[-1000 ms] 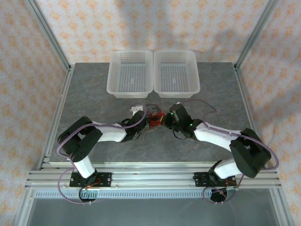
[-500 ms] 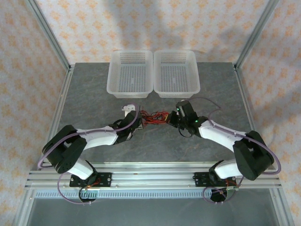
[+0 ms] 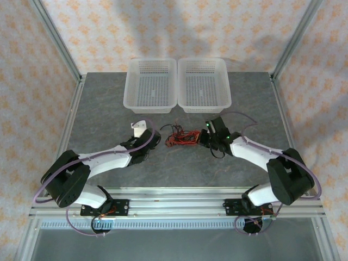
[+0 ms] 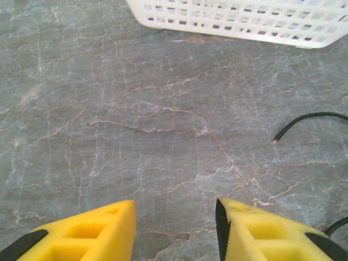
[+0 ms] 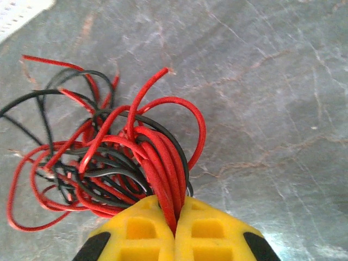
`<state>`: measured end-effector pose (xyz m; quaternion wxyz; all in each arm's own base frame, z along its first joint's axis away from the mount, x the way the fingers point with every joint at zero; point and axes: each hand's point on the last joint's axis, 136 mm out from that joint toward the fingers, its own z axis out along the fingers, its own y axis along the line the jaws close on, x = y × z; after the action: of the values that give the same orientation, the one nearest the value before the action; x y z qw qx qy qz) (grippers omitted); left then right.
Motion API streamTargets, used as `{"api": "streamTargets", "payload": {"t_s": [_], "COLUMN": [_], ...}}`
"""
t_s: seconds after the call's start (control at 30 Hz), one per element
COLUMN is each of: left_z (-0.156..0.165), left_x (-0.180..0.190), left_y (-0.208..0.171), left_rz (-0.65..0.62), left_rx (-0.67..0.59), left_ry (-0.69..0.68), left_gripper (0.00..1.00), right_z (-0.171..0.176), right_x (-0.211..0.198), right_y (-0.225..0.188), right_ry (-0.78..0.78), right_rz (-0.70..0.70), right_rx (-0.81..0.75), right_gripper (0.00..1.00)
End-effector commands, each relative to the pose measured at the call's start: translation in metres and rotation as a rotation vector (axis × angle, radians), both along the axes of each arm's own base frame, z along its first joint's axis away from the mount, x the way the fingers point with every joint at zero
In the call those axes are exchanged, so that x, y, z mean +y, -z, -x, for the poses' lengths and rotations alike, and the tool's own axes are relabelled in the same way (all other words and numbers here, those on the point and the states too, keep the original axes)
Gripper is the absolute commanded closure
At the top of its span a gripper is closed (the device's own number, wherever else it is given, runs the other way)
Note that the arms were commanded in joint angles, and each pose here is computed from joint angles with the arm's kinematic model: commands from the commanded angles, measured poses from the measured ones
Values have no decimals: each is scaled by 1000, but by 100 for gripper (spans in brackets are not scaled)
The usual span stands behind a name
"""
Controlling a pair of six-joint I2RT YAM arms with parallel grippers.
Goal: Untangle the cables
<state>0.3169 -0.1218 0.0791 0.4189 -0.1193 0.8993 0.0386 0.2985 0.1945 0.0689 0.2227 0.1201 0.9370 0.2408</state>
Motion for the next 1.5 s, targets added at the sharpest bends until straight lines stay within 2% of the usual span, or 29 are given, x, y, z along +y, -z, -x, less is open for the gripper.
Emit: {"api": "streamTargets", "payload": {"t_s": [0.0, 0.13, 0.23, 0.4, 0.6, 0.73, 0.87, 1.03, 1.23, 1.47], "left_z": [-2, -1, 4, 10, 5, 2, 1, -9, -18, -14], "left_x": [-9, -61, -96, -127, -147, -164, -170, -163, -171, -178], "left_y": [-18, -39, -51, -49, -31, -17, 3, 17, 30, 38], "left_rz": [23, 113, 141, 186, 197, 181, 131, 66, 41, 79], "left_rx": [-20, -37, -34, -20, 6, 32, 67, 49, 32, 38], "left_ry": [30, 253, 379, 475, 516, 566, 576, 537, 550, 581], "left_gripper": [50, 38, 38, 37, 37, 37, 37, 38, 51, 70], "right_z": [4, 5, 6, 9, 11, 10, 14, 18, 14, 8], "right_x": [-16, -29, -34, -29, -12, -5, -3, 1, 11, 29], "right_y": [15, 13, 4, -14, -13, 0, 9, 8, 8, 10], "right_ry": [46, 72, 89, 68, 47, 113, 247, 378, 446, 449], "right_rz": [74, 134, 148, 114, 88, 52, -86, -269, -400, -432], "right_rx": [23, 21, 5, -21, -15, 24, 50, 58, 80, 107], "right_gripper": [98, 81, 65, 44, 43, 42, 35, 34, 35, 42]}}
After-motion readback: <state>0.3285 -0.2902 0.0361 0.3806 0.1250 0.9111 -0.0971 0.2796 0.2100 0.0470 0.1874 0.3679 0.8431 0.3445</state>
